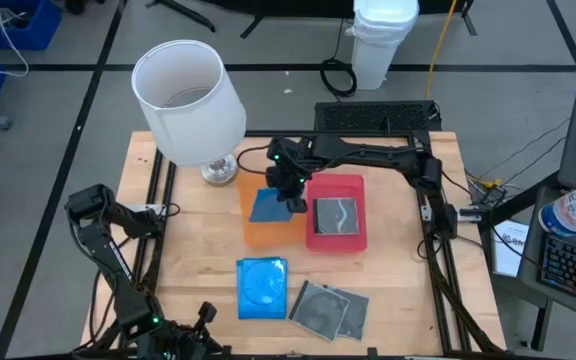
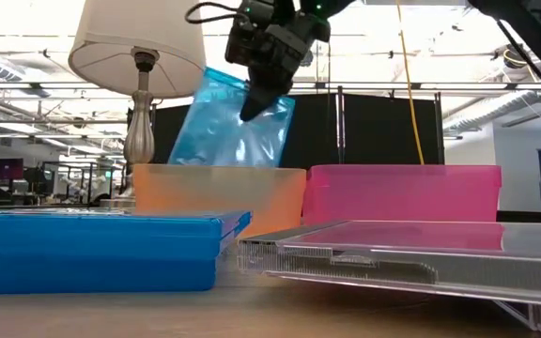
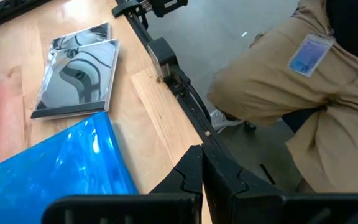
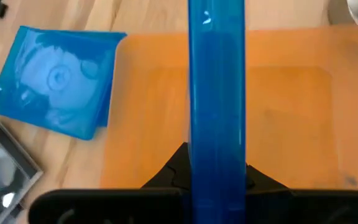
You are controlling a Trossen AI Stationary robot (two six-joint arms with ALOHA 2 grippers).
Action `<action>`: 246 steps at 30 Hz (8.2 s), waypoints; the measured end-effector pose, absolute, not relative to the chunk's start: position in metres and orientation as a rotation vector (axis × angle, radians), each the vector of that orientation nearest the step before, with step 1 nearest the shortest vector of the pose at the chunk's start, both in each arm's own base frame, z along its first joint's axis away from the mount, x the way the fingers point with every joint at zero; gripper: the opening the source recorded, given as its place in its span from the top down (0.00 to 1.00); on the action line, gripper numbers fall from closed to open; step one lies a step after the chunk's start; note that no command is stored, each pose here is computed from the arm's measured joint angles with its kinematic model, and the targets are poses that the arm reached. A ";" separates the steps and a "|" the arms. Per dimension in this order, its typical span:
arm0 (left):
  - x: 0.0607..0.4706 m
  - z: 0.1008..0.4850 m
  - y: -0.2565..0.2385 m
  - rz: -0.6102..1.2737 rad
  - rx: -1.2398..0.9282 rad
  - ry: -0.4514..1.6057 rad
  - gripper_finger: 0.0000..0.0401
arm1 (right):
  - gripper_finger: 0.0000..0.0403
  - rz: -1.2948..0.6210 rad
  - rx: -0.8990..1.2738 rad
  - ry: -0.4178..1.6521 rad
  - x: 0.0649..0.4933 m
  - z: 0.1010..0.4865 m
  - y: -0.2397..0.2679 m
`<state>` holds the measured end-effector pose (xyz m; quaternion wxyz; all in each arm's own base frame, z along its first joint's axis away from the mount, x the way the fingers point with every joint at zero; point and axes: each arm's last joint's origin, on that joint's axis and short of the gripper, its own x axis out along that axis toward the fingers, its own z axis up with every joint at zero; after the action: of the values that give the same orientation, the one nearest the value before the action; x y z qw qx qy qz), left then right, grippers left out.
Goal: Pick & place jewel cases by type
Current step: Put the blue CD case into the orange bin, then put the black CD case into the pink bin
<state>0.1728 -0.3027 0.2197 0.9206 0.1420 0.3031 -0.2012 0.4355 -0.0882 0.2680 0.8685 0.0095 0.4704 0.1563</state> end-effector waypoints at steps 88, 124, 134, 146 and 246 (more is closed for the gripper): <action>0.191 0.220 -0.287 -0.173 0.291 0.562 0.98 | 0.99 0.151 -0.425 0.385 0.303 0.279 0.225; 0.264 0.184 -0.252 -0.244 0.340 0.714 0.98 | 1.00 -0.057 -0.138 0.104 0.240 0.188 0.217; 0.295 0.205 -0.244 -0.270 0.254 0.579 0.98 | 1.00 -0.325 -0.164 0.094 0.234 0.188 0.214; 0.336 0.180 -0.257 -0.418 0.272 0.673 0.98 | 1.00 -0.273 -0.258 0.091 0.204 0.189 0.240; 0.395 0.137 -0.202 -0.283 0.278 0.930 0.98 | 1.00 0.016 0.520 0.983 0.170 0.108 0.242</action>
<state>0.3951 -0.2015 0.1370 0.8749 0.1333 0.4453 -0.1357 0.1696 0.2422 0.1077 0.8494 0.2470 0.4664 0.0076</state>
